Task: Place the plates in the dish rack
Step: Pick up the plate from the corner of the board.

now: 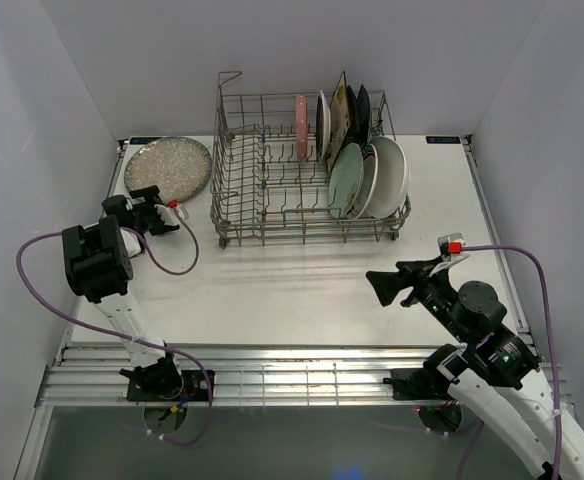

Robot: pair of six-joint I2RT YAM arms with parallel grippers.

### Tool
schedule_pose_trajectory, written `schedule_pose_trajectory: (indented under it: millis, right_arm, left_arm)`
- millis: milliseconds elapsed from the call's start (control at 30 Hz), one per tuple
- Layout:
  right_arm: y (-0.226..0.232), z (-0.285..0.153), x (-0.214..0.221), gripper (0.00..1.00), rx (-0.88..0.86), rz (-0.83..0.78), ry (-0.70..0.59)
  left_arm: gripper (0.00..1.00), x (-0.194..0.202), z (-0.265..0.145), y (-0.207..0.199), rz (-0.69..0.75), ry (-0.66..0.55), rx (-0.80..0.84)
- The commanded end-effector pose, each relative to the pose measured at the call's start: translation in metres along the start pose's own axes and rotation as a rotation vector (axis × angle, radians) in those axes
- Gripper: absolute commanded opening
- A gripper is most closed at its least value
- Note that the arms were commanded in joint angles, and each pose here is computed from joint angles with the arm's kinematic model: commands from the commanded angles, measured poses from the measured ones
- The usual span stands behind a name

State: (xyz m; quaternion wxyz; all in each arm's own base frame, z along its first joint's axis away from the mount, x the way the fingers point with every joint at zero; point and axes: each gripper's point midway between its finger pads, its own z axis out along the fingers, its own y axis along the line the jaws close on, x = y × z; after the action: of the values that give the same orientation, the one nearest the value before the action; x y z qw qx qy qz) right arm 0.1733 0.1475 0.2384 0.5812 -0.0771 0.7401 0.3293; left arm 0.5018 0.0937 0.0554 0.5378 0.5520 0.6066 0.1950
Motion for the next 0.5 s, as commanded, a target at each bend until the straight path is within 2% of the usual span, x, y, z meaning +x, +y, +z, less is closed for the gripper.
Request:
schedule_pose_trajectory:
  millis: [0, 400, 467]
  right_arm:
    - [0.008, 0.002, -0.009, 0.97, -0.038, 0.005, -0.038]
    - [0.006, 0.0, -0.007, 0.97, -0.033, 0.007, -0.04]
    - [0.006, 0.0, -0.007, 0.97, -0.032, 0.007, -0.04]
  left_arm:
    - [0.98, 0.003, 0.013, -0.02, 0.014, 0.025, 0.065]
    - [0.98, 0.001, 0.04, -0.016, 0.012, 0.031, 0.076]
    - [0.95, -0.001, 0.044, -0.013, 0.001, 0.023, 0.072]
